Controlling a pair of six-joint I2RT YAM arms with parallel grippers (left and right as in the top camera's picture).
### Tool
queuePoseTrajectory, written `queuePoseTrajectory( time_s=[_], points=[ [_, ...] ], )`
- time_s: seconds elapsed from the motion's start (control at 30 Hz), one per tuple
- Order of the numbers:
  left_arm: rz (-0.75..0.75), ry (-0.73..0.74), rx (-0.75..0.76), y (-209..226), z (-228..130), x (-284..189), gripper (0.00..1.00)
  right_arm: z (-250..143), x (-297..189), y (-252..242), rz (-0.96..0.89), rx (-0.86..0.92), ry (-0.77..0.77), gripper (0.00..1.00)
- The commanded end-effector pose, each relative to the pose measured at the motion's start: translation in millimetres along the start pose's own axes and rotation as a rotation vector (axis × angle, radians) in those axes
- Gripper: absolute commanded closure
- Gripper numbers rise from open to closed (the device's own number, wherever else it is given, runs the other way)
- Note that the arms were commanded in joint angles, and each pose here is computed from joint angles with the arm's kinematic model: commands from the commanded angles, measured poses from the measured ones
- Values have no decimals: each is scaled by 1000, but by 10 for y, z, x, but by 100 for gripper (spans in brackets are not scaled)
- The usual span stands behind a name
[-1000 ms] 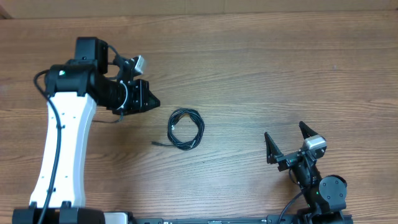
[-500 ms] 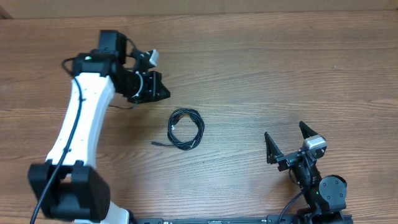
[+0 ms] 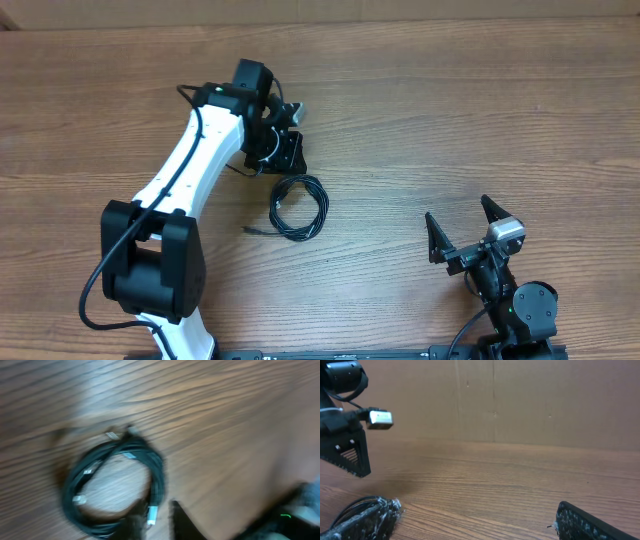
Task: Untangle cables
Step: 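Lower the left gripper onto the top of the cable coil and grasp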
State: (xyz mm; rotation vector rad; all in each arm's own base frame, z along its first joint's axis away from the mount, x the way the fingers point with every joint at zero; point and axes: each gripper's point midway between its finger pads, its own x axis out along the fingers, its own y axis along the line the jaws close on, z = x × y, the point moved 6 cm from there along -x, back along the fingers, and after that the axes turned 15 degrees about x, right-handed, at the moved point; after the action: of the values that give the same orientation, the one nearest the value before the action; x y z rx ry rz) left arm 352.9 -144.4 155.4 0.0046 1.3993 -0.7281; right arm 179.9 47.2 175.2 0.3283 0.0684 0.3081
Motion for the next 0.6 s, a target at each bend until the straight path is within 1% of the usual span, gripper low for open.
queuePoseTrajectory(
  time_s=[0.0,0.1,0.13,0.17,0.2,0.37,0.5,0.57],
  points=[
    [268,93,-58,281,-138,2,64,-16,1,-18,-8,-5,-6,0],
    [363,137,-116,382,-233,-12,63,-16,1,-18,-8,-5,-6,0],
    [379,144,-116,404,-250,-6,60,-16,1,-18,-8,-5,-6,0],
    [391,151,-116,425,-265,11,57,-16,1,-18,-8,-5,-6,0],
    [402,161,-117,446,-290,31,56,-16,1,-18,-8,-5,-6,0],
    [404,191,-121,527,-430,228,57,-16,1,-18,-8,-5,-6,0],
    [411,172,-117,597,-463,330,64,-16,1,-18,-8,-5,-6,0],
    [417,160,-116,614,-442,326,70,-16,1,-18,-8,-5,-6,0]
  ],
)
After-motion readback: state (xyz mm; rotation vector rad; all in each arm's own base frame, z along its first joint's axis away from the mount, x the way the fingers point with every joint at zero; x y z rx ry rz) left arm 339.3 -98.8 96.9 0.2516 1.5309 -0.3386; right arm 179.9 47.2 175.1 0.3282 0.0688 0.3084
